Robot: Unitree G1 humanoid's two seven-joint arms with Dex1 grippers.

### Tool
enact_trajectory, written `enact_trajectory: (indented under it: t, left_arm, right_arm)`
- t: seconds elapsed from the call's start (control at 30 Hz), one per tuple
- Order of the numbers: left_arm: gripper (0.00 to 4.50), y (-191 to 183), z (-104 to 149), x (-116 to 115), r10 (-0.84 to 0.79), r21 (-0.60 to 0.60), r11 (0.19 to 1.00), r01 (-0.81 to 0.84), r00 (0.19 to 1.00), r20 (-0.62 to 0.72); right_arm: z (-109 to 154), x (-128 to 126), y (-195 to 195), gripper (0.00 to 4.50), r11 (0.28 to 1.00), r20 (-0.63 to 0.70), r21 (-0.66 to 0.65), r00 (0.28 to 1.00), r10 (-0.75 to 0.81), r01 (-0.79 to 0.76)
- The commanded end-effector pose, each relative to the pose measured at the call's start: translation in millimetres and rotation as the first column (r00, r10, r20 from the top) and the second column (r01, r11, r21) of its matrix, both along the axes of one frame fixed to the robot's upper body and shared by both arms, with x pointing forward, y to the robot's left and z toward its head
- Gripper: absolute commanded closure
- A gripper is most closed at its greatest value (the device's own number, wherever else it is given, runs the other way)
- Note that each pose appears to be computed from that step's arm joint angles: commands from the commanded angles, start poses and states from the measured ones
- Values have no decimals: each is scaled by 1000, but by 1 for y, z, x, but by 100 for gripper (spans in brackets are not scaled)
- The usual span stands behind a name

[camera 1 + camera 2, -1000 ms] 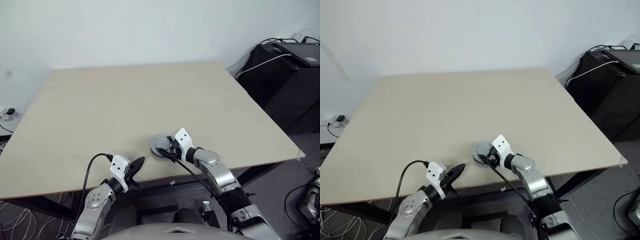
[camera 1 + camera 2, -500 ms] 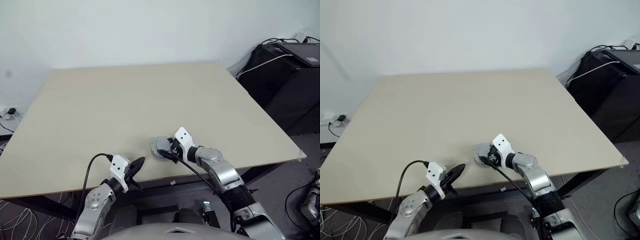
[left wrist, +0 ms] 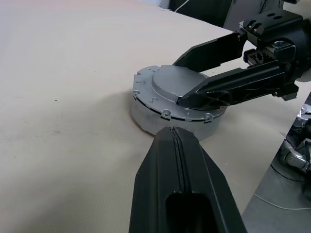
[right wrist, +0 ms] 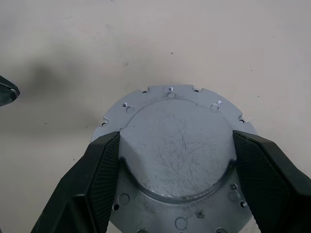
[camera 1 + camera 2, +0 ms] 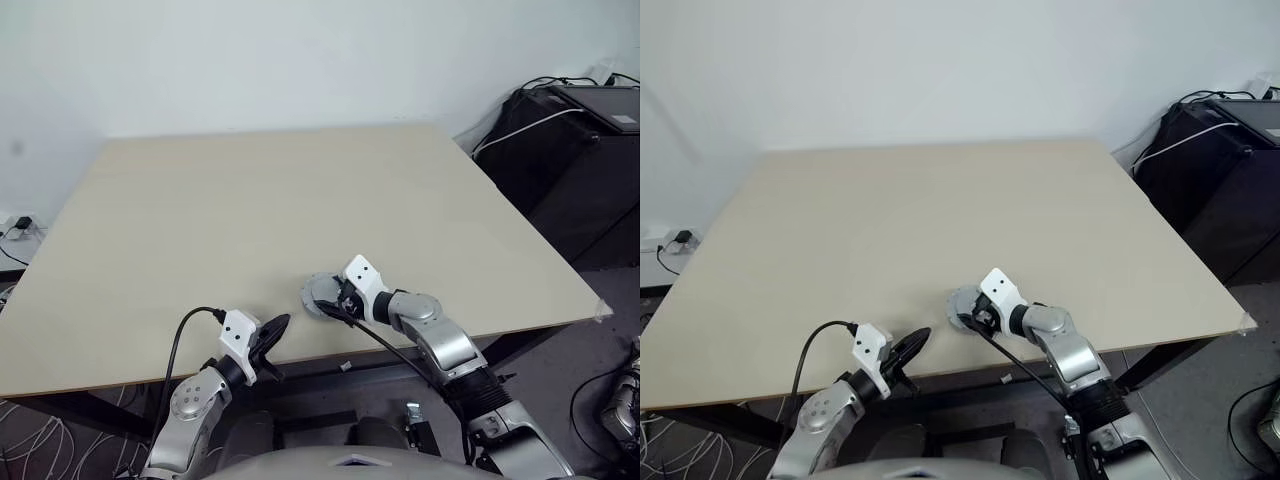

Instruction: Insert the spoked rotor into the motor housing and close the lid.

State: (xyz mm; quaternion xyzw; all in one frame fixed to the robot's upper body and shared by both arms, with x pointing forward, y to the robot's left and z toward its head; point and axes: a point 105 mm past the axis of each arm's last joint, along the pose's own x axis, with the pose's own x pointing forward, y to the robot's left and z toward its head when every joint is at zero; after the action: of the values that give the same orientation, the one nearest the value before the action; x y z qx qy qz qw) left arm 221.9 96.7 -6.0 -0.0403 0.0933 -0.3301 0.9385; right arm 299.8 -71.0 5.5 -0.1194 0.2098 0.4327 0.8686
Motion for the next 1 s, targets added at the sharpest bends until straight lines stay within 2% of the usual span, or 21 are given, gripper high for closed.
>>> enact_trajectory:
  t: [0.03,0.4,1.0]
  left_arm:
    - [450,-1,15,5,-3,-3,1000,3,998,64]
    - [450,0,14,5,3,3,1000,-3,998,60]
    - [450,1,13,7,13,12,1000,-14,998,54]
  right_arm:
    - [-2,3,-6,129,999,3,-46,1000,-5,5]
    - [-8,5,-12,129,997,-38,-67,999,-27,24]
    - [-23,3,-22,129,983,-107,-175,991,-74,55]
